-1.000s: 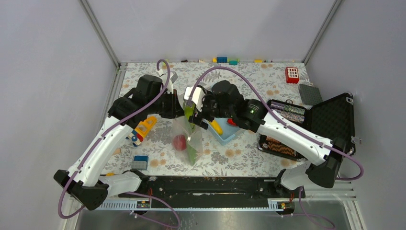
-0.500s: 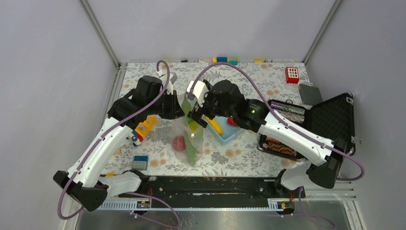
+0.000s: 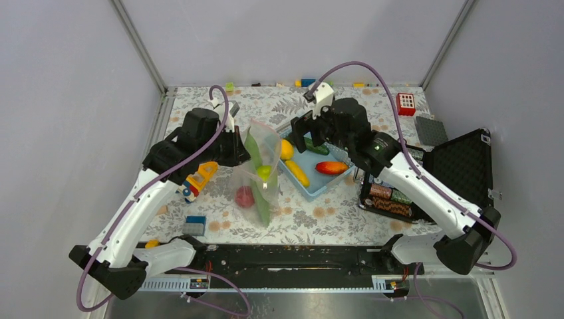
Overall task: Place the food in the zip-top bag and seal the zipper
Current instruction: Pick up the fake fruit from the bin.
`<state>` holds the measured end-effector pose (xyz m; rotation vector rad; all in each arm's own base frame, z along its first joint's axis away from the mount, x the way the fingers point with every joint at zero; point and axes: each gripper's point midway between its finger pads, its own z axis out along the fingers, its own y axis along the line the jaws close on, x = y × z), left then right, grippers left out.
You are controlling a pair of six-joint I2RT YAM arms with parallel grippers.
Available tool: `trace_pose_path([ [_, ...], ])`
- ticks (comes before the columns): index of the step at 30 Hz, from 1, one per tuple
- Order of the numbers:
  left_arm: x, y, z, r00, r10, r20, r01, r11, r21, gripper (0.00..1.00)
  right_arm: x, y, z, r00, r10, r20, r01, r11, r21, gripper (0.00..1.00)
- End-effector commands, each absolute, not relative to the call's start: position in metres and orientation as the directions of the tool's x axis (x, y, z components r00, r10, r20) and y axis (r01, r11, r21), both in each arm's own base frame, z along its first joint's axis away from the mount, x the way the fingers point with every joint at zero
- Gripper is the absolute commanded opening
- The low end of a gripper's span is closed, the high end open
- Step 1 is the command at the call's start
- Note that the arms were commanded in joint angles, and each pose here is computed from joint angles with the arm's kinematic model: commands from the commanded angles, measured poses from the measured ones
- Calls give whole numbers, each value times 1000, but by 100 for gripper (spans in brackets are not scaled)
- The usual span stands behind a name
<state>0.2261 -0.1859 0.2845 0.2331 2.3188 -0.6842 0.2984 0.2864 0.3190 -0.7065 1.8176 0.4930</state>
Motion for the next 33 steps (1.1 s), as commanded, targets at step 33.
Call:
trace_pose_path([
  [33,241,-180,296,-685,-77,-724,327,856,-400,0,447,327,100,-785,202,-586,-152,854,498,91],
])
